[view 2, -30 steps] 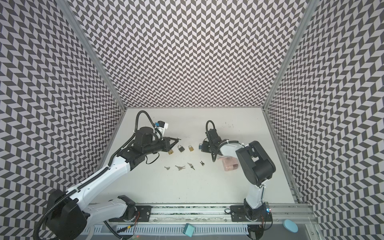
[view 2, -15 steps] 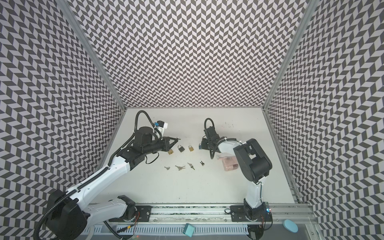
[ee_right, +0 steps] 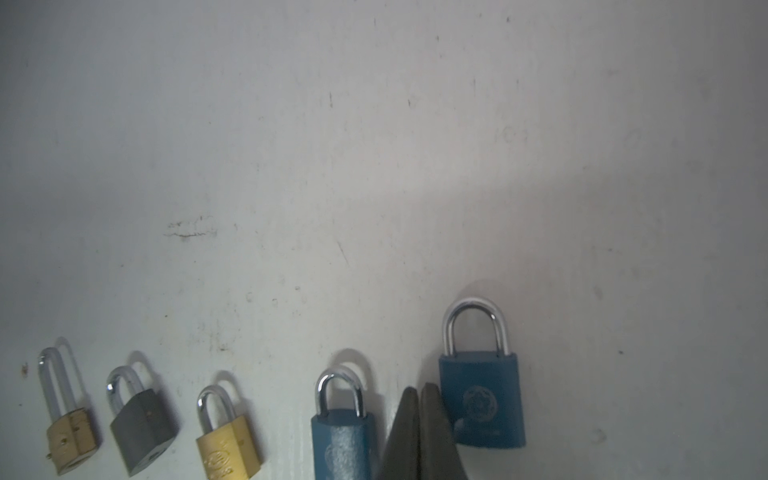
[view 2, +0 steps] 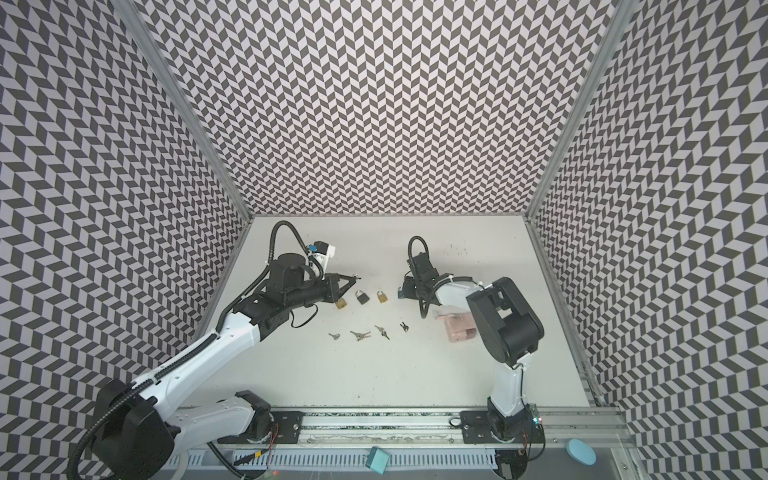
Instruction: Lock with the key
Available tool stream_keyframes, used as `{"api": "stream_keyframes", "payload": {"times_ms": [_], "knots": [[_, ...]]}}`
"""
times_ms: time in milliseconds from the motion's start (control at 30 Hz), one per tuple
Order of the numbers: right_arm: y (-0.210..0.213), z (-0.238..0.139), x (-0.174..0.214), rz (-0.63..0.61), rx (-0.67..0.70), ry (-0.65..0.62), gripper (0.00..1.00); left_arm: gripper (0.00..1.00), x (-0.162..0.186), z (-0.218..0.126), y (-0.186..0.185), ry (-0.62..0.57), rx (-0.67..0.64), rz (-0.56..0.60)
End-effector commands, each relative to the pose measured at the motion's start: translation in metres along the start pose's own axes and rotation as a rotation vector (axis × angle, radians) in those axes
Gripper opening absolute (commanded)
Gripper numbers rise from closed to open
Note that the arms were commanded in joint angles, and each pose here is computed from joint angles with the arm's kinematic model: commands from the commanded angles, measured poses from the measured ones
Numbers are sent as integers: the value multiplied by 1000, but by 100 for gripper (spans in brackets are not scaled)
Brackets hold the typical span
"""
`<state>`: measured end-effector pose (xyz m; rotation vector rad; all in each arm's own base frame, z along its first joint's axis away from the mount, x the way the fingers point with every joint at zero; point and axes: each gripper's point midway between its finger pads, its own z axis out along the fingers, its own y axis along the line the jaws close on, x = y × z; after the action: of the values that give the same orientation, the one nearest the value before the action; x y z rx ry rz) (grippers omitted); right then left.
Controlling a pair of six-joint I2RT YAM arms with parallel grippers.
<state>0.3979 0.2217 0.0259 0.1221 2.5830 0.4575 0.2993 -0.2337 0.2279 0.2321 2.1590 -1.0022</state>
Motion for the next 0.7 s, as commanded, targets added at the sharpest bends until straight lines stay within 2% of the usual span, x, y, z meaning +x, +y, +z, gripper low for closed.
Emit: {"api": "stream_keyframes", "payload": {"times_ms": [0, 300, 667], "knots": [[16, 4, 3, -35, -67, 27, 0, 0, -3, -7, -2, -21, 7, 13], [31, 6, 12, -57, -143, 68, 0, 0, -2, -6, -2, -19, 11, 11], [15, 9, 3, -49, -54, 25, 0, 0, -2, -8, -2, -22, 8, 12]]}}
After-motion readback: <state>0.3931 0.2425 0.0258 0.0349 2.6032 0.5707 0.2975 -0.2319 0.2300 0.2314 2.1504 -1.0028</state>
